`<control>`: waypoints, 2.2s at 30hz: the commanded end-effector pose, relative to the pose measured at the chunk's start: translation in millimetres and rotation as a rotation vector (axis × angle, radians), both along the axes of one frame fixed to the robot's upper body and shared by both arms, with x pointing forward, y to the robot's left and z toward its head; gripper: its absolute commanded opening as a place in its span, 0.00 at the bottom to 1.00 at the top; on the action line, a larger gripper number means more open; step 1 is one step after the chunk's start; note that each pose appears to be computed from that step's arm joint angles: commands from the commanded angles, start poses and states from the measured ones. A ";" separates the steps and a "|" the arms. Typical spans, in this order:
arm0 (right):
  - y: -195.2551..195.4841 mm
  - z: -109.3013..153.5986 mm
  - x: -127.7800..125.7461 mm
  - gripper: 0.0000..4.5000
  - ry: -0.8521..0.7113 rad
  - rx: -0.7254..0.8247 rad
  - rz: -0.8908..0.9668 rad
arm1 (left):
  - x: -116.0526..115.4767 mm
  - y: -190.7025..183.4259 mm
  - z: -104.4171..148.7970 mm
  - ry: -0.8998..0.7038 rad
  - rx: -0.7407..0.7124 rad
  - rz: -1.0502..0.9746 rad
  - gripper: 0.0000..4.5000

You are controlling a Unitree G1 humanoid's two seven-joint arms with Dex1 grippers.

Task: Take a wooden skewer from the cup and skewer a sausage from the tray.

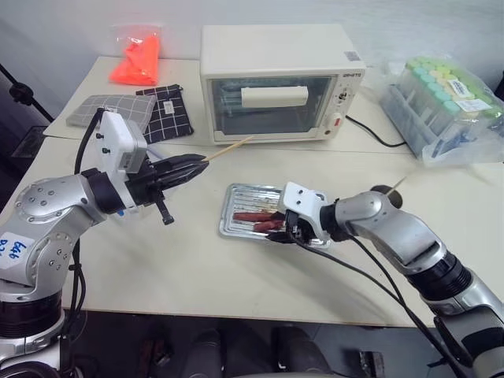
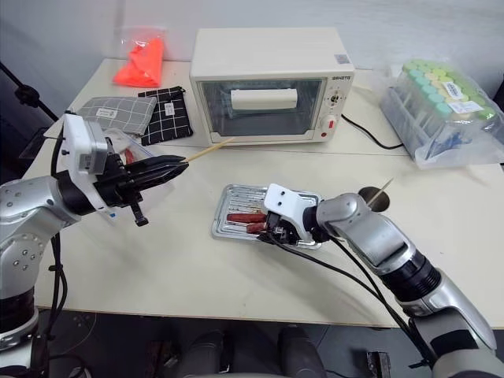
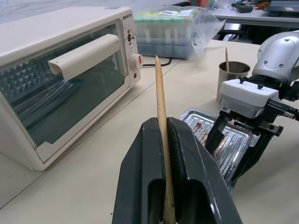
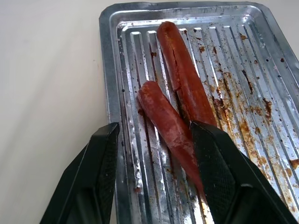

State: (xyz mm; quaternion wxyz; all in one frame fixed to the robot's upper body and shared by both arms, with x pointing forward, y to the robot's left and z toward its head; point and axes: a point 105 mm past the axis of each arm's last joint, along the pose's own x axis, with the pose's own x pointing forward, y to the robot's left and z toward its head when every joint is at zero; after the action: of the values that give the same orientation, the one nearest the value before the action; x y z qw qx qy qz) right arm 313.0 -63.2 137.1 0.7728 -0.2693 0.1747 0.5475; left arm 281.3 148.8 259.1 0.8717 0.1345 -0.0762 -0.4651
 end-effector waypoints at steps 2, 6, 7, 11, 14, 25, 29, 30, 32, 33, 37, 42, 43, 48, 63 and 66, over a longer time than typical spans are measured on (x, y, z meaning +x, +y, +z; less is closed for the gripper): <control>2.9 5.8 2.5 0.54 -0.019 0.001 0.026 | -3.3 -1.6 9.2 -0.060 0.004 -0.004 0.00; 2.3 4.1 7.4 0.54 -0.009 0.001 0.013 | -3.9 -1.4 8.5 -0.065 0.012 -0.003 0.00; 2.4 3.7 8.6 0.54 -0.007 0.001 0.012 | -4.1 -1.3 8.3 -0.066 0.014 -0.003 0.00; 2.6 1.6 15.2 0.54 0.007 0.002 0.003 | -4.1 -0.9 9.5 -0.075 0.016 -0.002 0.00; 3.1 -0.2 16.5 0.54 0.018 0.005 0.004 | -4.7 -0.9 8.9 -0.078 0.018 -0.002 0.00; 4.6 -6.2 14.1 0.44 0.030 0.010 0.004 | -4.0 -1.6 8.2 -0.082 0.020 -0.005 0.00; 3.7 -7.8 14.4 0.35 0.027 0.011 -0.007 | -3.3 -2.9 8.6 -0.082 0.020 -0.012 0.00; 3.6 -7.9 14.4 0.35 0.028 0.012 -0.009 | -2.9 -3.2 8.8 -0.083 0.020 -0.013 0.00; 3.0 -8.3 14.4 0.35 0.028 0.013 -0.012 | -2.4 -3.5 9.0 -0.083 0.019 -0.015 0.00; 2.7 -8.7 14.3 0.35 0.029 0.014 -0.015 | -2.1 -3.6 9.1 -0.083 0.020 -0.016 0.00; 2.2 -9.9 12.8 0.17 0.034 0.019 -0.016 | -1.3 -4.7 9.3 -0.084 0.021 -0.023 0.00; 0.6 -10.7 13.8 0.05 0.029 0.015 -0.032 | -0.3 -5.6 9.1 -0.083 0.023 -0.032 0.00; 0.2 -10.1 13.7 0.05 0.028 0.016 -0.032 | -0.2 -6.0 8.8 -0.082 0.025 -0.037 0.00; -1.7 7.5 10.0 0.05 0.035 0.043 -0.022 | 0.2 -6.2 5.9 -0.071 0.055 -0.071 0.00; -48.3 102.0 -39.9 0.05 0.077 -0.075 0.184 | -13.4 9.9 -7.4 0.060 0.367 -0.373 0.00; -50.8 107.4 -44.7 0.05 0.077 -0.083 0.195 | -16.7 3.0 -8.0 0.055 0.400 -0.442 0.00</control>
State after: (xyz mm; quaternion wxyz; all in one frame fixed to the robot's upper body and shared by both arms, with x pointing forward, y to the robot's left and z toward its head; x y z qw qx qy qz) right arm 276.9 -117.3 228.1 0.7048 -0.2784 0.2281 0.6113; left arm 268.3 156.6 244.9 0.7262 0.2499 0.0256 -0.6399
